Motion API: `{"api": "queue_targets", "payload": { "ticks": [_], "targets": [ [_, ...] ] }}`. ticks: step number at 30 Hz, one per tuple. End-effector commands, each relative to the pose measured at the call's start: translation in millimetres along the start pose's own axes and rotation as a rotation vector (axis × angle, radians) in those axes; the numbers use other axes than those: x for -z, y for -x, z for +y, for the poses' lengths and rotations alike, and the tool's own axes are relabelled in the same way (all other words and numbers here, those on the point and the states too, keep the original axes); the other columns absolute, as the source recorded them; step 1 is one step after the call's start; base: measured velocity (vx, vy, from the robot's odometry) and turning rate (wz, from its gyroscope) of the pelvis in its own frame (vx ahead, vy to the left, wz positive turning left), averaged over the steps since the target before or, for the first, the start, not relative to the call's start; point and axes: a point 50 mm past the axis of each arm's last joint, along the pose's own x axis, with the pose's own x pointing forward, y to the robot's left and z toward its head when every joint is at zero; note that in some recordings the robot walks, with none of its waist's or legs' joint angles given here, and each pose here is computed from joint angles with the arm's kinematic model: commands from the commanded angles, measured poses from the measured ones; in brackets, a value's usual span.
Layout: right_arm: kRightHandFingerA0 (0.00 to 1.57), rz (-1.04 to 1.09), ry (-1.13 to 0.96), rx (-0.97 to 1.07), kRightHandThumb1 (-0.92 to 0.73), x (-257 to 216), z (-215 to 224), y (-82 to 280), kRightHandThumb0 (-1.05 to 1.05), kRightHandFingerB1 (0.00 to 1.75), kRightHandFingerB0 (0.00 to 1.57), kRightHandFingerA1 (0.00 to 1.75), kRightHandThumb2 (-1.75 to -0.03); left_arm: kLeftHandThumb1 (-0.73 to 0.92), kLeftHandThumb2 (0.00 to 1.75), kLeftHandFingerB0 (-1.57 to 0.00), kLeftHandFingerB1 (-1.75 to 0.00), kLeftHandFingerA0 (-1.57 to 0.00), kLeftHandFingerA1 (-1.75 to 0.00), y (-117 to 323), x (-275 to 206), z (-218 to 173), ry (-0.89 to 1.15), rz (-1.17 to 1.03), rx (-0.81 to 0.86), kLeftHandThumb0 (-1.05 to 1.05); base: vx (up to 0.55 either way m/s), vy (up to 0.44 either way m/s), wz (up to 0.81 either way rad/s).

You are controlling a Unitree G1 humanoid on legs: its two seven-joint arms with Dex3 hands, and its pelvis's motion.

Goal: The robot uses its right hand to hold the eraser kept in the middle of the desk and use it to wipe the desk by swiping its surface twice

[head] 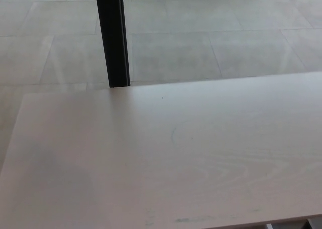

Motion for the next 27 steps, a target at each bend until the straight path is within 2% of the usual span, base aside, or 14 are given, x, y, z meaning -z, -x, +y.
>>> {"api": "queue_targets", "payload": {
  "ticks": [1, 2, 6, 7, 8, 12, 16, 17, 19, 20, 24, 25, 26, 27],
  "targets": [
    [0.73, -0.006, 0.1, 0.135, -0.56, 30.7, -12.7, 12.5, -0.69, 0.63, 0.35, 0.72, -0.95, 0.89, 0.67, -0.41, -0.67, -0.52, -0.92, 0.3, -0.3, 5.1, 0.005, -0.018, -0.036, -0.44, 0.0, 0.0, 0.0],
    [0.77, 0.039, 0.143, 0.133, -0.73, 42.1, -13.1, 15.7, -0.66, 0.58, 0.38, 0.66, -0.62, 0.89, 0.67, -0.41, -0.68, -0.52, -0.94, 1.6, 4.0, 6.4, 0.011, -0.013, -0.049, -0.44, 0.0, 0.0, 0.0],
    [0.79, 0.054, 0.172, 0.118, -0.72, 54.2, -25.9, 25.3, -0.65, 0.6, 0.38, 0.69, -0.62, 0.89, 0.67, -0.4, -0.71, -0.53, -0.99, 9.1, 13.8, 12.1, 0.01, 0.001, -0.073, -0.44, 0.0, 0.0, 0.0],
    [0.74, 0.059, 0.2, 0.12, -0.55, 59.3, -30.9, 29.9, -0.7, 0.64, 0.37, 0.74, -0.94, 0.89, 0.66, -0.38, -0.7, -0.51, -0.97, 10.4, 18.9, 15.1, 0.012, 0.006, -0.076, -0.42, 0.0, 0.0, 0.0],
    [0.78, 0.061, 0.209, 0.122, -0.71, 61.1, -33.5, 32.0, -0.72, 0.6, 0.37, 0.68, -0.61, 0.9, 0.66, -0.36, -0.67, -0.48, -0.95, 11.0, 21.0, 17.1, 0.005, 0.009, -0.073, -0.44, 0.0, 0.0, 0.0],
    [0.76, 0.079, 0.208, 0.155, -0.7, 65.0, -52.1, 43.8, -0.66, 0.56, 0.3, 0.67, -0.61, 0.89, 0.65, -0.39, -0.71, -0.49, -1.02, 15.4, 39.0, 27.8, 0.01, 0.043, -0.092, -0.43, 0.0, 0.0, 0.0],
    [0.8, 0.081, 0.184, 0.183, -0.7, 68.8, -63.2, 51.4, -0.63, 0.59, 0.31, 0.75, -0.61, 0.9, 0.67, -0.36, -0.63, -0.5, -0.94, 18.3, 47.0, 34.7, -0.027, 0.07, -0.092, -0.45, 0.0, 0.0, 0.0],
    [0.7, 0.085, 0.194, 0.18, -0.72, 72.6, -67.2, 56.3, -0.61, 0.59, 0.23, 0.75, -0.62, 0.69, 1.1, -0.36, -0.66, -0.55, -0.83, 20.2, 48.9, 41.0, 0.004, 0.07, -0.095, -0.43, 0.0, 0.0, 0.0],
    [0.7, 0.086, 0.2, 0.181, -0.72, 74.8, -73.1, 62.7, -0.61, 0.59, 0.23, 0.75, -0.62, 0.69, 1.1, -0.36, -0.66, -0.55, -0.83, 22.1, 51.2, 46.8, 0.016, 0.07, -0.095, -0.43, 0.0, 0.0, 0.0],
    [0.74, 0.097, 0.204, 0.216, -0.7, 78.5, -80.1, 69.1, -0.62, 0.57, 0.26, 0.72, -0.61, 0.92, 0.7, -0.33, -0.6, -0.37, -0.88, 26.2, 49.8, 55.8, 0.04, 0.053, -0.082, -0.47, 0.0, 0.0, 0.0],
    [0.7, 0.119, 0.209, 0.267, -0.71, 85.5, -115.1, 111.7, -0.6, 0.57, 0.26, 0.73, -0.61, 0.92, 0.68, -0.3, -0.56, -0.4, -0.89, 42.1, 40.5, 95.2, 0.122, 0.073, -0.112, -0.46, 0.0, 0.0, 0.0],
    [0.71, 0.156, 0.208, 0.272, -0.71, 95.7, -126.4, 126.6, -0.63, 0.55, 0.22, 0.7, -0.61, 0.7, 1.11, -0.2, -0.57, -0.46, -0.76, 52.2, 23.7, 108.3, 0.075, 0.073, -0.085, -0.37, 0.0, 0.0, 0.0],
    [0.71, 0.161, 0.207, 0.277, -0.71, 98.2, -130.4, 134.9, -0.63, 0.55, 0.22, 0.7, -0.61, 0.7, 1.11, -0.2, -0.57, -0.46, -0.76, 53.0, 19.3, 113.0, 0.065, 0.075, -0.079, -0.37, 0.0, 0.0, 0.0],
    [0.72, 0.179, 0.21, 0.27, -0.55, 106.3, -134.2, 145.5, -0.66, 0.59, 0.2, 0.76, -0.9, 0.92, 0.67, -0.28, -0.52, -0.37, -0.74, 58.4, 11.3, 120.0, 0.039, 0.084, -0.063, -0.4, 0.0, 0.0, 0.0]
  ]
}}
